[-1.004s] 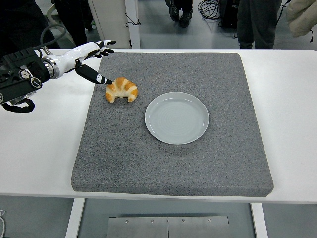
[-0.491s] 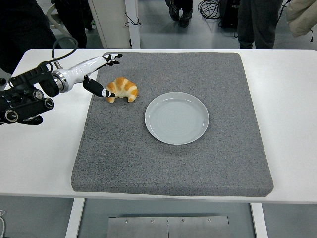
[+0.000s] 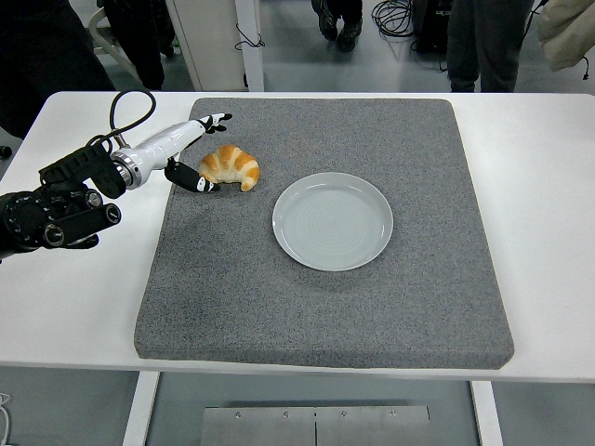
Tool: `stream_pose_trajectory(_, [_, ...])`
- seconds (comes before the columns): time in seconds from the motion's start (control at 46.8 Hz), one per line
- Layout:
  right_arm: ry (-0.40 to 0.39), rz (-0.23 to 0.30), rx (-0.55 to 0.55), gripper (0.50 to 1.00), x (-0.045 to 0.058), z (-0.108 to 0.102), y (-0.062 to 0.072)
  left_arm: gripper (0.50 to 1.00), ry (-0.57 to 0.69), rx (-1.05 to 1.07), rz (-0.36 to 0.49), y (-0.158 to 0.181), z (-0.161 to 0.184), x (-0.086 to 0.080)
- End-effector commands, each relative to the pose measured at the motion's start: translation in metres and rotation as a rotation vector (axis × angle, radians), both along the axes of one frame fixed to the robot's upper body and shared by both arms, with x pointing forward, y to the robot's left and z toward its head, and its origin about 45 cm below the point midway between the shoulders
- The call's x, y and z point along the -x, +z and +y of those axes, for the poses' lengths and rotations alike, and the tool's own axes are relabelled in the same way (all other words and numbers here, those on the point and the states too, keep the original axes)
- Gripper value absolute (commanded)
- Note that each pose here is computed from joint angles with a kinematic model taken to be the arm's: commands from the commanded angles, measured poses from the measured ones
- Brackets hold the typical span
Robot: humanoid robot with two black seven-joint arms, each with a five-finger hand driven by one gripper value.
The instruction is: Place the bread on the plate
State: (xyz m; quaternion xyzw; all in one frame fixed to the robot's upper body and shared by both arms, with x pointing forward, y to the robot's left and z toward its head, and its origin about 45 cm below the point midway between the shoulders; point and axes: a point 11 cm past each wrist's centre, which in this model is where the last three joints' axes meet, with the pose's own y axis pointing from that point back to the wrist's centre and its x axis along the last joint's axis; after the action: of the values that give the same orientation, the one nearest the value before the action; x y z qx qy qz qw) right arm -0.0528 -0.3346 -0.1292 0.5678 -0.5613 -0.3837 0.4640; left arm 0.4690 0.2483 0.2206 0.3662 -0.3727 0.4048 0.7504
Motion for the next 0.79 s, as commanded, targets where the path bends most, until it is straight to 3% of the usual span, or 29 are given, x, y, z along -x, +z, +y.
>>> stream_pose_trajectory(0.0, [0.0,0.0,-0.001,1.0,0.0,0.0,0.0,0.925,-0.003,0.004,-0.004,-0.005,-0.004,0.0])
stream_pose_trajectory(0.769, [0.0,0.0,0.002,1.0,0.0,-0.001,0.0,0.925,0.013,0.01,-0.04,-0.014,-0.024,-0.009])
